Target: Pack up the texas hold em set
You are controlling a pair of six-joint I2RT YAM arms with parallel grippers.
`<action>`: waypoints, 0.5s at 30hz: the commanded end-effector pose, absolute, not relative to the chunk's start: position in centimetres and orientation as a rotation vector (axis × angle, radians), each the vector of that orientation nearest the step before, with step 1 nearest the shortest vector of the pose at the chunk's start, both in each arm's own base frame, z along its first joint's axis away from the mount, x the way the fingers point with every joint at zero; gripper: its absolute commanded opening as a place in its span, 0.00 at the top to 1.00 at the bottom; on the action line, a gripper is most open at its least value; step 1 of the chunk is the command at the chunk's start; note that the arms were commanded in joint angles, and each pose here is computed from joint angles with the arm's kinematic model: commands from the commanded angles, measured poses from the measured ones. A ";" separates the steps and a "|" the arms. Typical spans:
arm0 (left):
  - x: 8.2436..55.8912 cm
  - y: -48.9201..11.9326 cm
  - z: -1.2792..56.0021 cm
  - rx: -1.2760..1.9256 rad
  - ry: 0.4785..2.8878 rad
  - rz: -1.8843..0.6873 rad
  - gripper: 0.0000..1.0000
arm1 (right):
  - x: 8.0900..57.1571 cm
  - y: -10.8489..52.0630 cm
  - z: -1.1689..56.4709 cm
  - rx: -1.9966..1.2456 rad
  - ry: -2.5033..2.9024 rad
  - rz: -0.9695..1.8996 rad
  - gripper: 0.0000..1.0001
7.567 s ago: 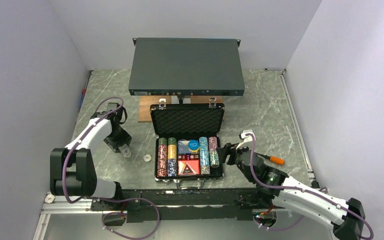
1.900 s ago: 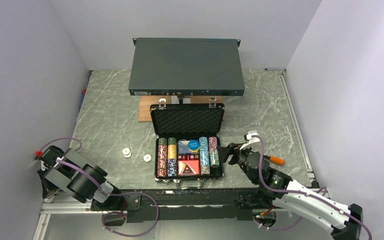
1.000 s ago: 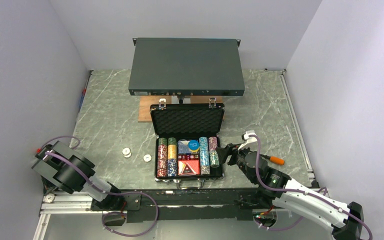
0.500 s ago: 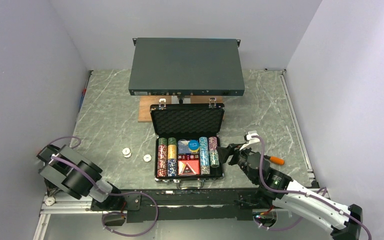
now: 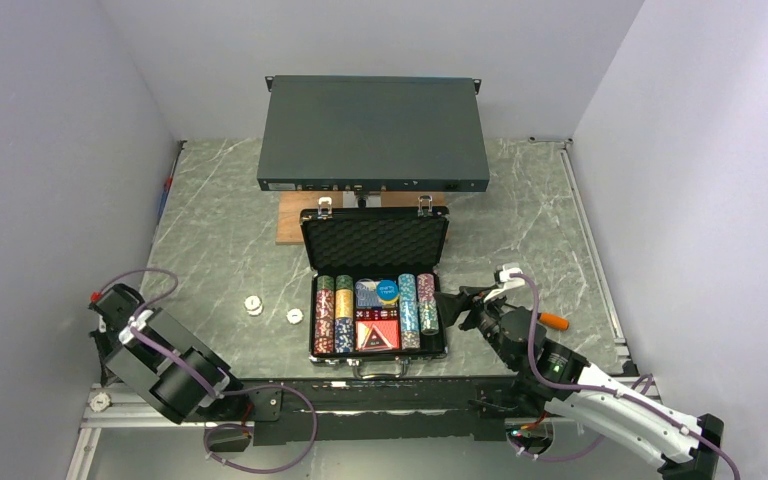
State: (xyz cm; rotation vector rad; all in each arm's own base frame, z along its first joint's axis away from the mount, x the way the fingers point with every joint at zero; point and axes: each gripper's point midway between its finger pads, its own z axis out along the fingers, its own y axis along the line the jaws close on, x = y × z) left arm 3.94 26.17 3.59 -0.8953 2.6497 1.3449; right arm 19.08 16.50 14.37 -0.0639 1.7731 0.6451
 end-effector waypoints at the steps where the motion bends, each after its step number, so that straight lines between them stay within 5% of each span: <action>1: 2.4 28.2 6.6 -1.018 2.454 1.585 1.00 | 19.1 16.5 14.6 -0.051 1.763 0.656 0.30; 7: 0.9 28.8 6.2 -1.101 2.461 1.543 0.76 | 19.2 16.5 14.4 -0.053 1.769 0.646 0.30; 11: 0.2 28.8 5.7 -1.087 2.544 1.570 1.00 | 19.3 16.6 14.4 -0.055 1.770 0.643 0.30; 15: -0.2 29.0 5.4 -1.090 2.536 1.567 1.00 | 19.3 16.6 14.4 -0.056 1.772 0.638 0.30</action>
